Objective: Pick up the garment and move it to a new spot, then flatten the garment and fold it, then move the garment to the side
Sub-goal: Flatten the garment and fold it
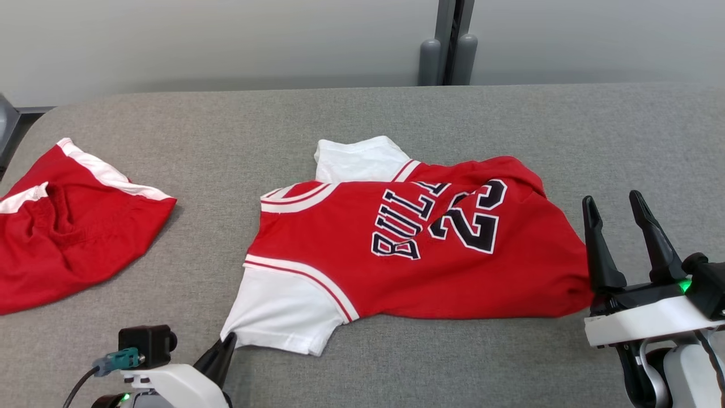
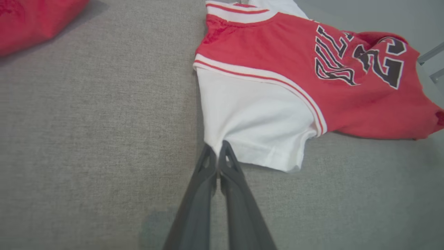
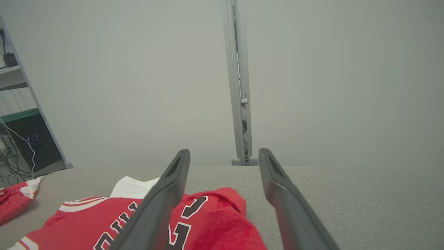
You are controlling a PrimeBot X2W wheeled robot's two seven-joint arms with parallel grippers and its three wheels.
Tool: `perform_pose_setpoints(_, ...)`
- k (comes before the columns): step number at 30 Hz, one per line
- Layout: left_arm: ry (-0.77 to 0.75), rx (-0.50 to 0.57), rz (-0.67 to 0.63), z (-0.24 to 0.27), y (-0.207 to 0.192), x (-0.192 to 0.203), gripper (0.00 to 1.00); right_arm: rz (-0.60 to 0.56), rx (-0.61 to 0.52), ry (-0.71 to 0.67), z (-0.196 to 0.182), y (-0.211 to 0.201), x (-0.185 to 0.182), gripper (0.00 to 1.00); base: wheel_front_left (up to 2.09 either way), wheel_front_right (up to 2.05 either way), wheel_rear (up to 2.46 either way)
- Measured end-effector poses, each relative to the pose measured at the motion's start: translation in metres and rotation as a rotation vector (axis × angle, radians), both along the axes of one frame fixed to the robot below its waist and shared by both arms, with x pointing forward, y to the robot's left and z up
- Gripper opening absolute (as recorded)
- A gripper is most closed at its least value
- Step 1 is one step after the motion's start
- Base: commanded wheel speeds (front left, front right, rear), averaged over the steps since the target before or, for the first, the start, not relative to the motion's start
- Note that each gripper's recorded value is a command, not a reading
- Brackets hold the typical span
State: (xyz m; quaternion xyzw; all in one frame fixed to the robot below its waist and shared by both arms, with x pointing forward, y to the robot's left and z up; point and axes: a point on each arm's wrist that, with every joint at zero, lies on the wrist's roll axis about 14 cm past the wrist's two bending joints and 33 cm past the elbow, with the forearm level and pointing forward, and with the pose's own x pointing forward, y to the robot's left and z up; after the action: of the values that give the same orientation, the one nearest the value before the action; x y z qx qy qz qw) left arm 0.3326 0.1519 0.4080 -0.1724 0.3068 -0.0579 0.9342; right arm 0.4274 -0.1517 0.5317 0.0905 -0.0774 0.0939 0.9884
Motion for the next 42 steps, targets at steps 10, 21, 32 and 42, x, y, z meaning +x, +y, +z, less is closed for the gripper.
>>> perform_pose_setpoints(10,0.078,0.072,0.116,-0.014,0.039,-0.017,0.00,0.022,-0.004,0.018,-0.006,0.005,0.001,1.00,0.00,0.00,0.00)
perform_pose_setpoints(21,0.117,0.159,0.225,-0.026,0.072,-0.022,0.00,0.015,-0.015,0.033,-0.011,-0.001,0.000,1.00,0.00,0.00,0.00)
perform_pose_setpoints(32,0.047,0.148,0.220,-0.009,0.064,-0.016,1.00,0.020,-0.020,0.025,-0.007,0.000,-0.002,1.00,0.00,0.00,0.00)
perform_pose_setpoints(42,-0.243,0.166,0.193,0.057,0.052,0.018,1.00,0.027,-0.020,0.002,0.002,0.003,-0.007,1.00,0.00,0.00,0.00)
